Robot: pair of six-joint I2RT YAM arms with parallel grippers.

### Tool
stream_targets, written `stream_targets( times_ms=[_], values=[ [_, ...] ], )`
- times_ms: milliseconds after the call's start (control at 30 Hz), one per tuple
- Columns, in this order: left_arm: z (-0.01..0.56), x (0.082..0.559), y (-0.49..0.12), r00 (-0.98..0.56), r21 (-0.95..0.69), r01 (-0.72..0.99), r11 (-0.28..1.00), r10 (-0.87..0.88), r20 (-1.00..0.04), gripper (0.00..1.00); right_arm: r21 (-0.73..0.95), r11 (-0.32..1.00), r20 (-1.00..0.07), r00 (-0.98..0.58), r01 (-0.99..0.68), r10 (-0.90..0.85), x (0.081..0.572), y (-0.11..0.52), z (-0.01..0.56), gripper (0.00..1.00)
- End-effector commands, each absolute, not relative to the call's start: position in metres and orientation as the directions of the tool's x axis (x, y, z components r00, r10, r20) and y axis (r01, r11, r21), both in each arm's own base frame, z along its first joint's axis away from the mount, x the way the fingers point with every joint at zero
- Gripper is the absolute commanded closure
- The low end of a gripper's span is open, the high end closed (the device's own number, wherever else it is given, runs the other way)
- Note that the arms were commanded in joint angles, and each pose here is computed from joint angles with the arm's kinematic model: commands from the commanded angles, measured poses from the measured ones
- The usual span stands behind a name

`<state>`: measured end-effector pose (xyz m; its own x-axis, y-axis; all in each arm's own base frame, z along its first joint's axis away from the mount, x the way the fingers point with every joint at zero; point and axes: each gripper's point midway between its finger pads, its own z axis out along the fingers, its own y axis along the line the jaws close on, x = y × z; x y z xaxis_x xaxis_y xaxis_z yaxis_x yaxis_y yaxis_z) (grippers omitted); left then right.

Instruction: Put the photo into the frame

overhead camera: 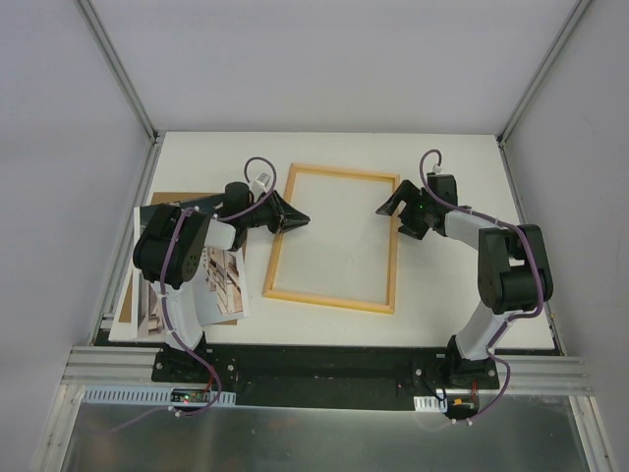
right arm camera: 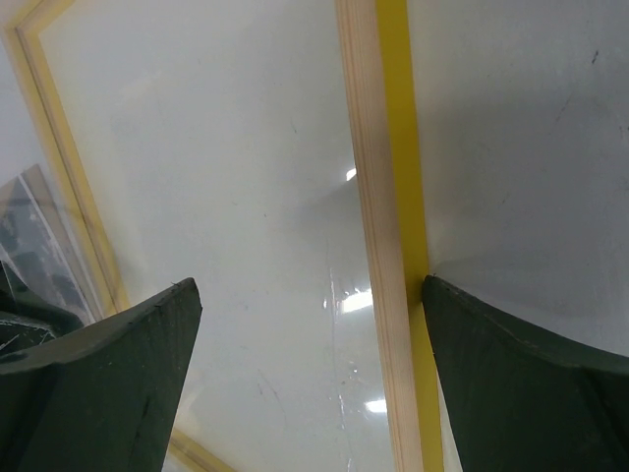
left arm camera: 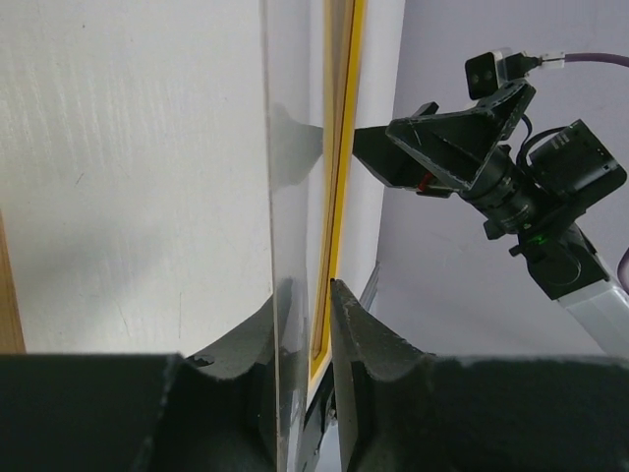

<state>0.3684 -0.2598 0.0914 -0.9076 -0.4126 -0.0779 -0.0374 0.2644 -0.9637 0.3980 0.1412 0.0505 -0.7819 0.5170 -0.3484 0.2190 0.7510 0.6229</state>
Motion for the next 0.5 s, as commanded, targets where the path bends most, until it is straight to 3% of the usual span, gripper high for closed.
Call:
stream_targets(
  times_ms=[0,467],
  values=[
    [0.1008,0.3687,-0.2668,-0.922,-0.96,0.027,0.28,-0.363,-0.131,0.8,0.646,0.746,-0.38,-0.781,0.16,0.496,0.4088,0.1519,0.0686,0.04],
    [0.0986,0.3735,-0.2661,-0.931,-0.939,0.022,0.343,-0.334,-0.145,0.63,0.647,0.747,-0.382,-0.784,0.151,0.489,0.4097,0.154,0.0694,0.04]
  ],
)
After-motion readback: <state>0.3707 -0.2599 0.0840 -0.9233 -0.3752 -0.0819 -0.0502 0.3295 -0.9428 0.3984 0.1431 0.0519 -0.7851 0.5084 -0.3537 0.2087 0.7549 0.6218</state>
